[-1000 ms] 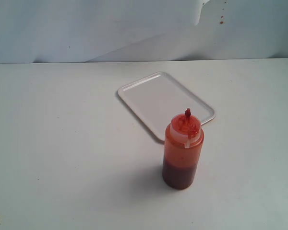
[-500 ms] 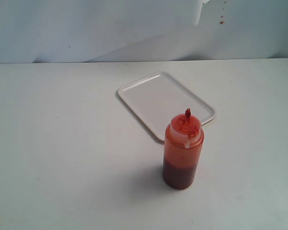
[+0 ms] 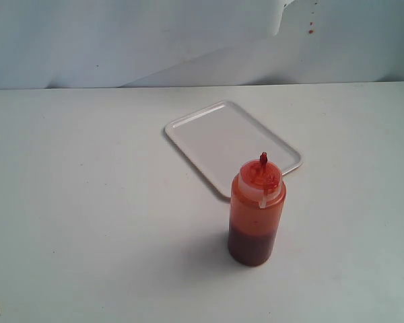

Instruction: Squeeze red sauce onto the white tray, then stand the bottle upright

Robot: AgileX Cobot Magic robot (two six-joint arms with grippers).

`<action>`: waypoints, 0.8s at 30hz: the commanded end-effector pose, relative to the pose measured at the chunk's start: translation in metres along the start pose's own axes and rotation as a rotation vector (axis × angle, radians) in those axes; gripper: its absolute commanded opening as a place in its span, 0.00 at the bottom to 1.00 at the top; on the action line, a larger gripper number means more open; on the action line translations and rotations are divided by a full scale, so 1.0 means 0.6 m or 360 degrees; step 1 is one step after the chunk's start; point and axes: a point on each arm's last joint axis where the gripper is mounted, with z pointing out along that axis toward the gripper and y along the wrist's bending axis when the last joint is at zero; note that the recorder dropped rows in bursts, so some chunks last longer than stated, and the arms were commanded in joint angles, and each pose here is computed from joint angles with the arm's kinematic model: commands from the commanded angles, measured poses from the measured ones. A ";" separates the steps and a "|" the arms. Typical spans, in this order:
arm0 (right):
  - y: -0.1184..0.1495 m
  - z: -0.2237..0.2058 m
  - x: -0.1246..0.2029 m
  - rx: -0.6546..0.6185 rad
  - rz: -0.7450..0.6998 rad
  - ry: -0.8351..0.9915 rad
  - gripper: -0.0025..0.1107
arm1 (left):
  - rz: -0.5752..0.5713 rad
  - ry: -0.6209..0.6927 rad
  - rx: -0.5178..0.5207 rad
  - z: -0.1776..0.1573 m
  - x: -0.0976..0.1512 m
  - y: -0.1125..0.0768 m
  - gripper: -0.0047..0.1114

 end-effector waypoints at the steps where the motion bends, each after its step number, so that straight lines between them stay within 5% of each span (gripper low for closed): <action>1: 0.000 0.000 0.001 0.0008 0.0005 -0.0007 0.02 | -0.0013 -0.0042 0.0038 -0.001 -0.003 -0.003 0.04; 8: 0.000 0.000 0.001 0.0008 0.0005 -0.0007 0.02 | 0.0360 0.0188 -0.0004 0.006 0.018 0.003 0.04; 14: 0.000 0.000 0.001 0.0008 0.0005 -0.0007 0.02 | 0.0910 0.0393 0.0350 0.083 0.002 -0.036 0.04; 16: 0.000 0.000 0.001 0.0008 0.0005 -0.0007 0.02 | 0.0857 0.0512 0.0405 0.104 0.014 -0.038 0.04; 20: 0.000 0.000 0.001 0.0008 0.0005 -0.0007 0.02 | 0.0288 0.0772 0.0332 0.131 0.058 -0.027 0.04; 24: 0.000 0.000 0.001 0.0008 0.0005 -0.0007 0.02 | 0.0275 0.1004 0.0474 0.142 0.115 -0.020 0.04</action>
